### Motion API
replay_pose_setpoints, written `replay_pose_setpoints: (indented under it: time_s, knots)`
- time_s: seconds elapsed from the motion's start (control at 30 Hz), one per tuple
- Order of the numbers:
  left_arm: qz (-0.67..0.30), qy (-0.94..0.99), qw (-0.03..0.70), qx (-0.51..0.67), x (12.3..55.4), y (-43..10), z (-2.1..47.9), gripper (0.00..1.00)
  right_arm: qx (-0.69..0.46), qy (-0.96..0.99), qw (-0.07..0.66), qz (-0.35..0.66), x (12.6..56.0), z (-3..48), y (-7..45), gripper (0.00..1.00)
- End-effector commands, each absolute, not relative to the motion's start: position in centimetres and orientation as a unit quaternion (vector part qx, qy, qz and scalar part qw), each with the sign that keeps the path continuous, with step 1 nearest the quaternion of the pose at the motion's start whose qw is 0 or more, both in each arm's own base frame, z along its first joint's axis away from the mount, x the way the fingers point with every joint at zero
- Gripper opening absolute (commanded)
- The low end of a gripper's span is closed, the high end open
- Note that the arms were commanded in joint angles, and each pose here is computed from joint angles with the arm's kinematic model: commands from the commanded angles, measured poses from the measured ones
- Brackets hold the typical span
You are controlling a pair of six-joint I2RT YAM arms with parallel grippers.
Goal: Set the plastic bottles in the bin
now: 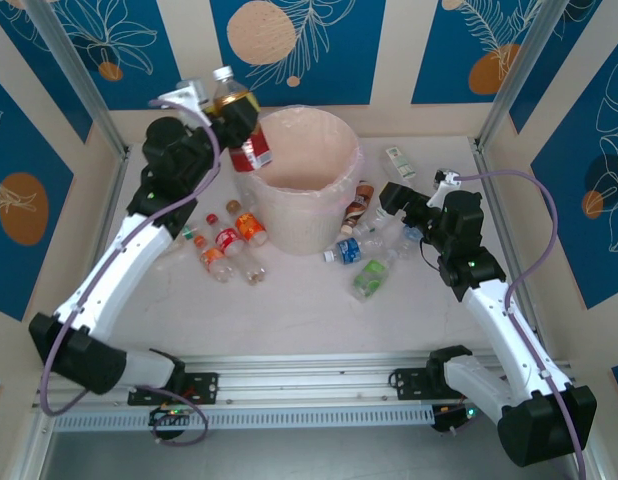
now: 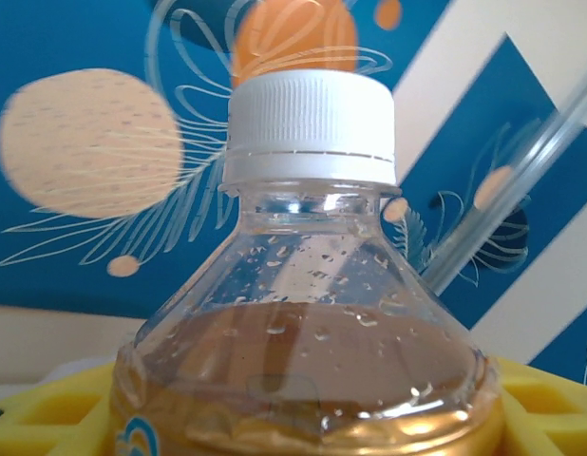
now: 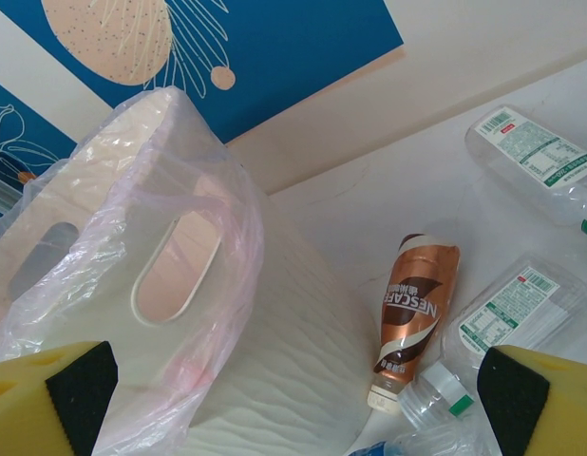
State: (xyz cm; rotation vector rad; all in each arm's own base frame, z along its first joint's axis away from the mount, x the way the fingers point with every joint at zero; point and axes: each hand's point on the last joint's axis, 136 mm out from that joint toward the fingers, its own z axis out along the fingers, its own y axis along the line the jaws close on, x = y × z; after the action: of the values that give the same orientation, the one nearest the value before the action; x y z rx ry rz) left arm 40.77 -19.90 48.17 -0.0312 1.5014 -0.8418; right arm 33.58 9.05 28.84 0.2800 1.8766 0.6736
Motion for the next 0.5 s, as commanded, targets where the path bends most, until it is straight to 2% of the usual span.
replay_pose_setpoints:
  time_s: [0.0, 0.23, 0.47]
  knots:
    - [-0.34, 0.655, 0.674, 0.042, 41.4, -22.2, 49.6, 0.37, 0.119, 0.774, 0.548, 0.295, 33.1, 30.8, 9.0, 1.0]
    - [-0.316, 0.689, 0.648, 0.064, 44.6, -25.5, 47.1, 0.38, 0.126, 0.774, 0.547, 0.293, 32.6, 30.7, 8.7, 1.0]
    - [-0.251, 0.75, 0.605, 0.095, 46.6, -27.3, 42.8, 0.39, 0.132, 0.775, 0.544, 0.293, 32.6, 30.6, 8.6, 1.0]
